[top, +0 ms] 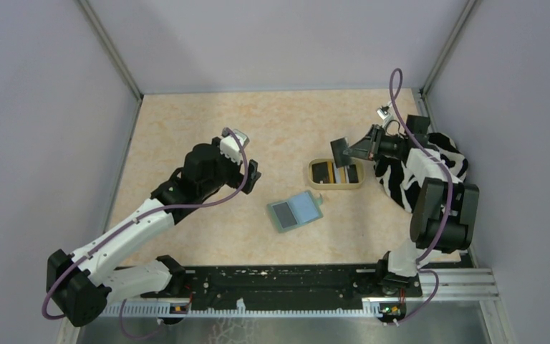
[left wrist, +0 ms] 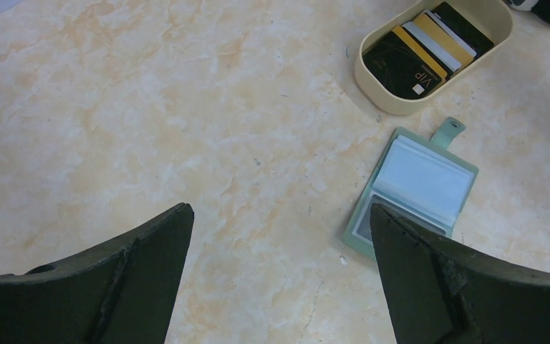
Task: Put the credit cards into the card holder
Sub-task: Pick up the credit card from the storage box.
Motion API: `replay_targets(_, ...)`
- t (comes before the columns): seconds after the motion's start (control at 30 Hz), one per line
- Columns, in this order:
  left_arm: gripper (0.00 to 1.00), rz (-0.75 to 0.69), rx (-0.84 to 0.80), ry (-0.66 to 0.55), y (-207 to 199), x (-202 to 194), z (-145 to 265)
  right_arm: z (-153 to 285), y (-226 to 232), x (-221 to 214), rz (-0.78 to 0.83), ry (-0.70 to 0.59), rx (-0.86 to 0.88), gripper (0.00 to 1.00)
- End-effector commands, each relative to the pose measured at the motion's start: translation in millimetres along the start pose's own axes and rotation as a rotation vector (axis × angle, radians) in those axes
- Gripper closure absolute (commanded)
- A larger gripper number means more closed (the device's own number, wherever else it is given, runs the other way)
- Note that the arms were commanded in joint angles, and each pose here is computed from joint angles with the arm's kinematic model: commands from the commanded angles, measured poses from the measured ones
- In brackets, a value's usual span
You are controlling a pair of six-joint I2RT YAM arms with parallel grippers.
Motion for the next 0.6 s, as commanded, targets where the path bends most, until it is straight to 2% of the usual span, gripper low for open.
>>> replay_targets(0.0, 0.01, 0.074, -0.057, -0.076, -10, 13, -1, 9, 37, 5, 0.079, -0.023, 0.148, 1.00)
replay_targets(0.13, 0.01, 0.137, -0.110, -0.081, -20, 15, -3, 10, 49, 4, 0.098, -0.042, 0.192, 1.00)
replay_targets(0.27, 0.01, 0.279, -0.160, -0.114, -32, 18, -1, 8, 58, -1, 0.097, -0.036, 0.212, 1.00)
replay_targets(0.57, 0.01, 0.655, -0.376, -0.378, -68, 14, 14, -16, 74, -22, 0.100, 0.045, 0.261, 1.00)
Point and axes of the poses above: each gripper's point midway between its finger pads, its own z axis back along the fingers, its own y axis along the line the jaws close on, x = y × z, the point moved 3 cm from there along z, back along the fingers, and after that the axes turned 10 degrees about -z, right-handed, at the moved point
